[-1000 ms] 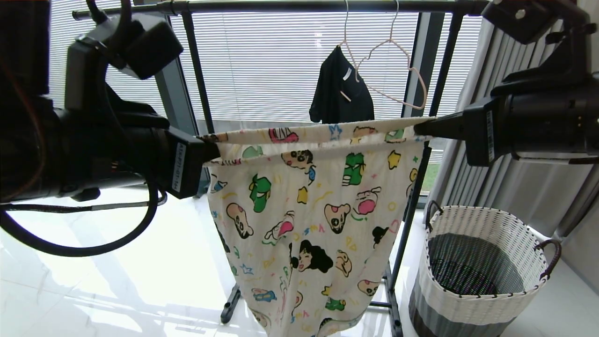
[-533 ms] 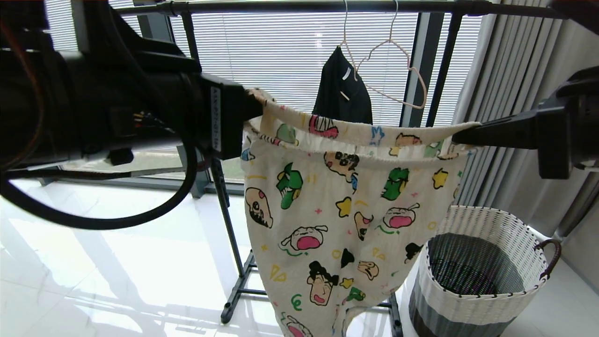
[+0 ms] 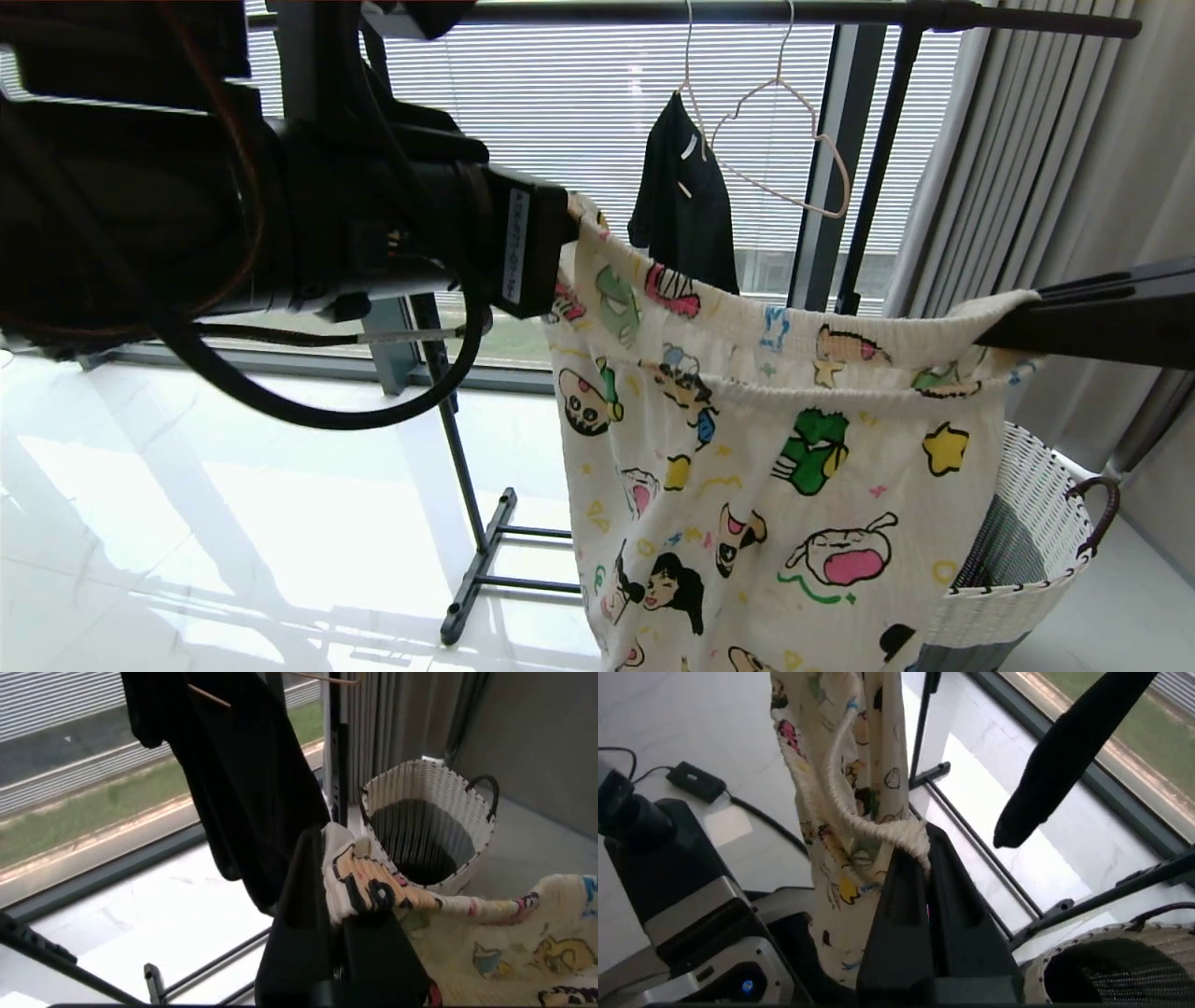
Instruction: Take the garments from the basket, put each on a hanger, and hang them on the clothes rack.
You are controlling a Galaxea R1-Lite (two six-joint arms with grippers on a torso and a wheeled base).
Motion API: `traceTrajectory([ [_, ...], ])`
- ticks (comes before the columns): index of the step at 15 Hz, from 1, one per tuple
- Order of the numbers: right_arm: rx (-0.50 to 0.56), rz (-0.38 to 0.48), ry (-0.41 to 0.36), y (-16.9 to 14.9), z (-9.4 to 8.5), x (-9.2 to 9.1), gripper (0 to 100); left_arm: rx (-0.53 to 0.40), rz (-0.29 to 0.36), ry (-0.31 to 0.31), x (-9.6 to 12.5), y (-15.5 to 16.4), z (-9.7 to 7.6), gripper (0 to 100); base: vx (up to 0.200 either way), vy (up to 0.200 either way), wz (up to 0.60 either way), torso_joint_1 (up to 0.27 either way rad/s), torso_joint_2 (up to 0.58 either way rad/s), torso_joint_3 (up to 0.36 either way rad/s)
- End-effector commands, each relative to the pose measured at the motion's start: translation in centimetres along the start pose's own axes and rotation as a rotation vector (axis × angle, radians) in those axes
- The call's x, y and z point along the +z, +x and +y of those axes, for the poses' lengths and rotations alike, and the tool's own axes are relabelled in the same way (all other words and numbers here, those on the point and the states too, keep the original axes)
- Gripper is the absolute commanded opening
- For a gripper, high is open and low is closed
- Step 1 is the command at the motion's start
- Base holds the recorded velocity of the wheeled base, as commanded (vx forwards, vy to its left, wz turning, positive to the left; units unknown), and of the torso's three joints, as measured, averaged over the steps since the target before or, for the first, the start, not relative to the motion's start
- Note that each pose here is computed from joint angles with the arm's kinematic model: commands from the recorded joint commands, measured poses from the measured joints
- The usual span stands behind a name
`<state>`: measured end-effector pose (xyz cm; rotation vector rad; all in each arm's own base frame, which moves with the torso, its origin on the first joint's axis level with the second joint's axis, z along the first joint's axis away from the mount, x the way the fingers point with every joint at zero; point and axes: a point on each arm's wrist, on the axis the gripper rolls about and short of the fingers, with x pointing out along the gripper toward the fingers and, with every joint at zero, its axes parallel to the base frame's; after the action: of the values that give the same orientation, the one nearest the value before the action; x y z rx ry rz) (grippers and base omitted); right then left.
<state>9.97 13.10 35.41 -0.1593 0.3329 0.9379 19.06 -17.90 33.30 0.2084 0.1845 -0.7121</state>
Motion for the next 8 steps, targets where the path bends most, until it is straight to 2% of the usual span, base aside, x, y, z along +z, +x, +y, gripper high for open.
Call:
traceTrajectory([
  [1, -0.071, -0.056, 0.023, 2.7, -1.7, 2.3, 0, -0.045, 0.037, -0.020, 0.1, -3.2, -0.8, 0, 0.000, 0.000, 0.00, 0.000, 0.00, 0.000],
  [3, -0.095, -0.105, 0.028, 4.5, -2.6, 4.8, 0, -0.142, 0.073, -0.140, 0.0, -5.1, -3.0, 0, 0.000, 0.000, 0.00, 0.000, 0.00, 0.000],
  [4, -0.095, -0.120, 0.026, 5.4, -2.8, 5.6, 0, -0.188, 0.085, -0.178, -0.1, -5.8, -4.0, 0, 0.000, 0.000, 0.00, 0.000, 0.00, 0.000],
  [6, -0.097, -0.131, 0.026, 6.2, -2.9, 6.3, 0, -0.236, 0.092, -0.193, -0.3, -6.6, -5.1, 0, 0.000, 0.000, 0.00, 0.000, 0.00, 0.000],
  [8, -0.097, -0.131, 0.026, 6.9, -3.0, 6.5, 0, -0.240, 0.118, -0.173, -1.2, -7.1, -5.8, 0, 0.000, 0.000, 0.00, 0.000, 0.00, 0.000],
])
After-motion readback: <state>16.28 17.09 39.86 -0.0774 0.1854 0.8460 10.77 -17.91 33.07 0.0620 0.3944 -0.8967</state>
